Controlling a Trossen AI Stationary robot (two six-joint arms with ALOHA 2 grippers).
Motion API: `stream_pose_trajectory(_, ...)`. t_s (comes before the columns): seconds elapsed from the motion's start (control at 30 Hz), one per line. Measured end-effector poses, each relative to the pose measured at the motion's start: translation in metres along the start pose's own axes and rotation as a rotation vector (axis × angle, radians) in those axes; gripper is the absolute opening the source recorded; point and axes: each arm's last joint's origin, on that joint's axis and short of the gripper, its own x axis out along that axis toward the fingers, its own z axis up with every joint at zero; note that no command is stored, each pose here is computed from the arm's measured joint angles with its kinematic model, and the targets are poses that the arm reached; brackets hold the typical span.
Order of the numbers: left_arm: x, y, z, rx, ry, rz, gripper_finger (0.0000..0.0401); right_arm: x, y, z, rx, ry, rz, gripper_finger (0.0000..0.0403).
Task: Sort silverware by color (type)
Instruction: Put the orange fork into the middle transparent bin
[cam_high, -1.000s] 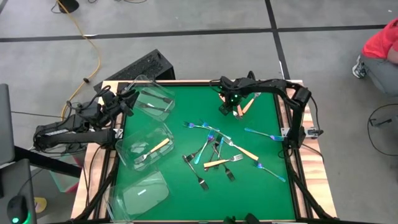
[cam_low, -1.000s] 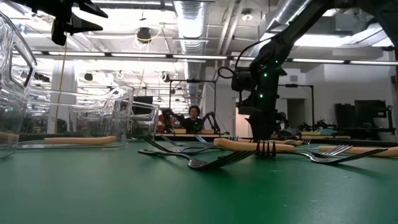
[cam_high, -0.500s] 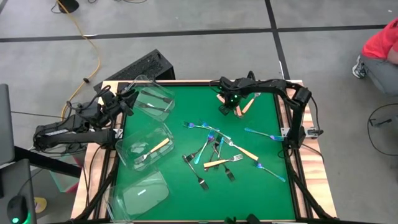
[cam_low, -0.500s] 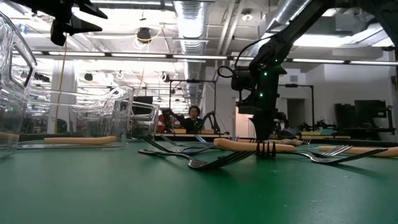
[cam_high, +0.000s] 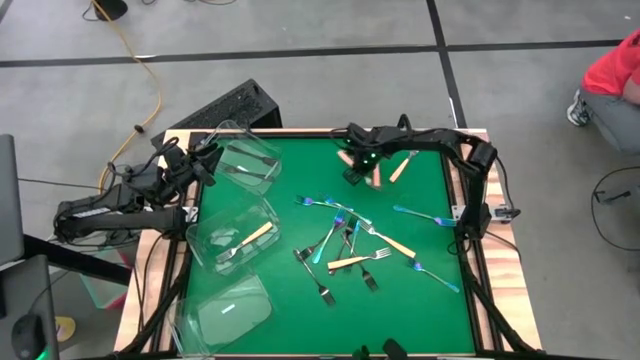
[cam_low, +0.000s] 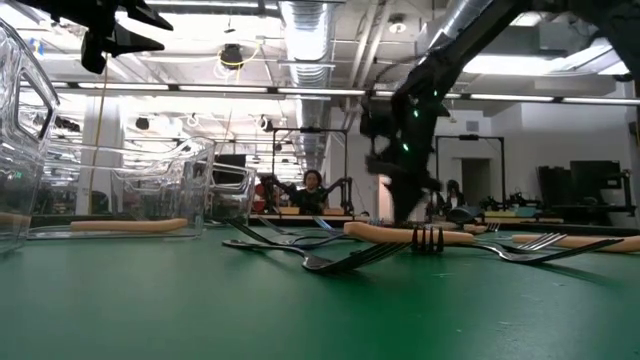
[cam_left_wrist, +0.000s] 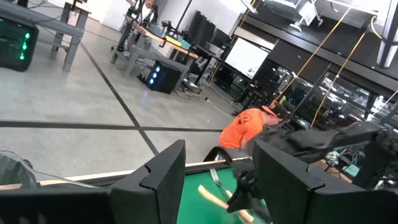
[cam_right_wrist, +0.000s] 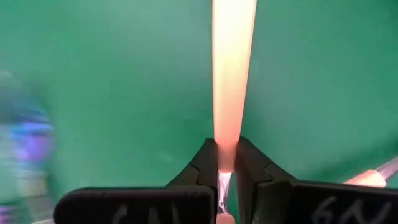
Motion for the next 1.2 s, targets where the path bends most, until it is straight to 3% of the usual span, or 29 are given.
stream_pose_trajectory(0.4,0.000,0.000,0.000,0.009,0.000,0.000,0.0172,-0.082,0.053,0.021,-0.141,-0.485,0.234,0.0032)
stream_pose_trajectory(0.63,0.000,0.000,0.000,0.012,-0.002,0.004,0.0172,-0.106,0.106,0.025,-0.422,-0.761,0.513,0.0032)
stream_pose_trajectory(0.83,0.000,0.000,0.000,0.007,-0.003,0.004,0.0172,-0.107,0.138,0.022,-0.623,-0.921,0.631,0.0032)
stream_pose_trajectory(0.93,0.000,0.000,0.000,0.007,-0.003,0.005,0.0172,-0.104,0.154,0.024,-0.666,-1.015,0.698,0.0032)
stream_pose_trajectory(1.2,0.000,0.000,0.000,0.002,-0.005,0.006,0.0172,-0.078,0.189,0.045,-0.720,-1.013,0.834,0.0032)
